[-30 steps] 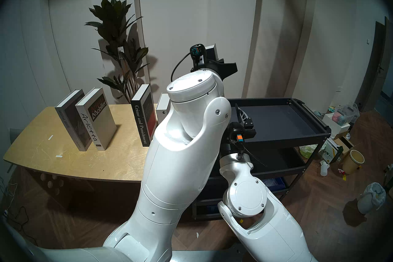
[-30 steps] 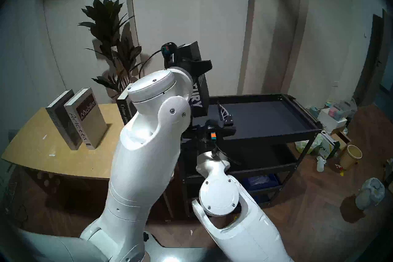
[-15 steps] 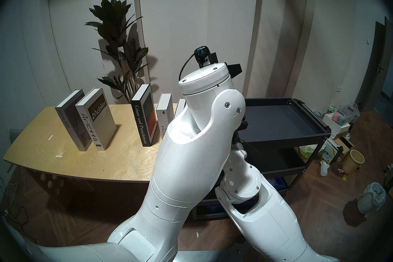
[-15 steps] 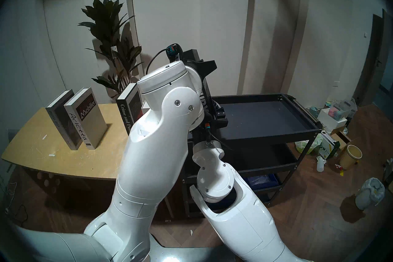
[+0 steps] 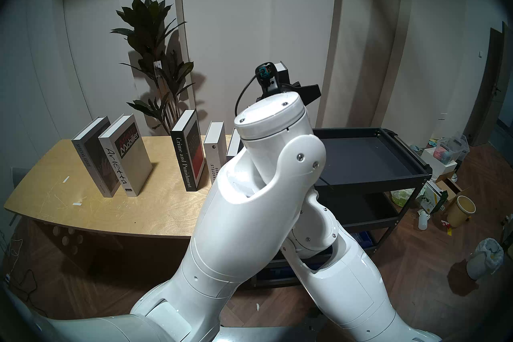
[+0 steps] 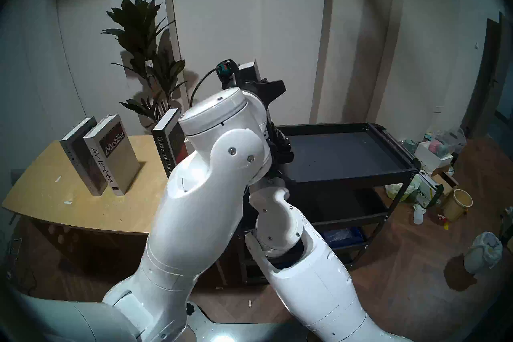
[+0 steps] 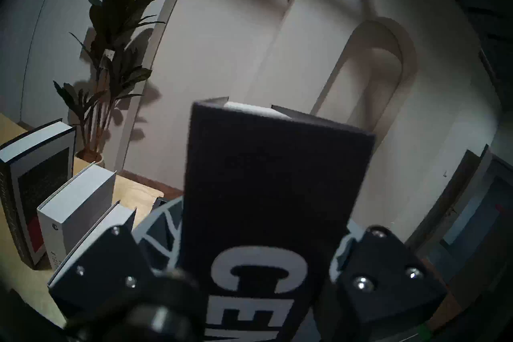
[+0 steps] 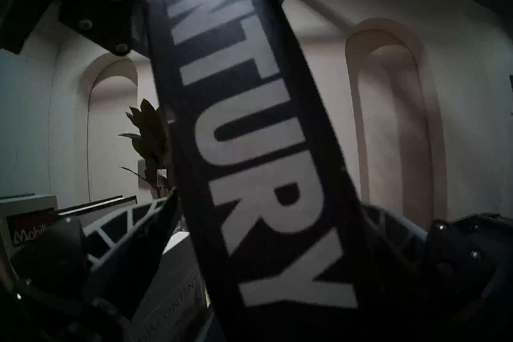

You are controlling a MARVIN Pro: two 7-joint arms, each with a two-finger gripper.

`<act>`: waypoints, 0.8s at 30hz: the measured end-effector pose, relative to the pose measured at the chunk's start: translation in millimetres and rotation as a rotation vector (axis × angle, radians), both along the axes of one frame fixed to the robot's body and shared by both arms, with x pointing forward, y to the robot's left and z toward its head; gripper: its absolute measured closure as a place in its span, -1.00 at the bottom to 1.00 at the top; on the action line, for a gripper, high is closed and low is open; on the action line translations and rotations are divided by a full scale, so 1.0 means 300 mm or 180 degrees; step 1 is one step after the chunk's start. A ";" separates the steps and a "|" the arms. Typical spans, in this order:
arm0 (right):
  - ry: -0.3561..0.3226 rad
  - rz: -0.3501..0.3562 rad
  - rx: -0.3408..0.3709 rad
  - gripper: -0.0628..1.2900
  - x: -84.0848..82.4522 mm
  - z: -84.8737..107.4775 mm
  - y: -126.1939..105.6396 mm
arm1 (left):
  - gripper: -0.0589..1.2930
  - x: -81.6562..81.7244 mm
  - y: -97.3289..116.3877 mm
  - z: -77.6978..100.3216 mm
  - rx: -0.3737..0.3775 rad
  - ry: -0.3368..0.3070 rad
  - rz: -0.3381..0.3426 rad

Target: Move the books from the display table onto the shelf, standing them upright with spines facing out and tallest at one end

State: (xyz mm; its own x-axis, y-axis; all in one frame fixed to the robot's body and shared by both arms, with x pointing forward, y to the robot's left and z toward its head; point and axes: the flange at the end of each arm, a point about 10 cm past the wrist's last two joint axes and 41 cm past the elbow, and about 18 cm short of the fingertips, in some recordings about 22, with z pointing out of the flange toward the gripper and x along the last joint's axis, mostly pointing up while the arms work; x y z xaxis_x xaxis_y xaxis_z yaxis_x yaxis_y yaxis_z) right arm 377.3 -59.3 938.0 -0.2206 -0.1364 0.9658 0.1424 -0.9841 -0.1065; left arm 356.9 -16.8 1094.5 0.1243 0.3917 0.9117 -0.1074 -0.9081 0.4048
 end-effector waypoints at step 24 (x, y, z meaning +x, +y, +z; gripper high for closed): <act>0.0148 0.0289 -0.0120 -0.95 0.214 0.004 0.131 | 0.02 -0.021 -0.019 -0.058 0.0536 -0.0588 0.0039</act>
State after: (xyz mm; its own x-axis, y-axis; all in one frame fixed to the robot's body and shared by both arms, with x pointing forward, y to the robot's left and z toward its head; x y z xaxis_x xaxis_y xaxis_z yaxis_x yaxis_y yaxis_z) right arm 441.5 -20.0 939.2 -0.1637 -0.1172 0.9795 0.2267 -0.9708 -0.0782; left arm 350.6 -22.5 1077.1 -0.0543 0.2328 0.9710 -0.1541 -0.9627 0.2222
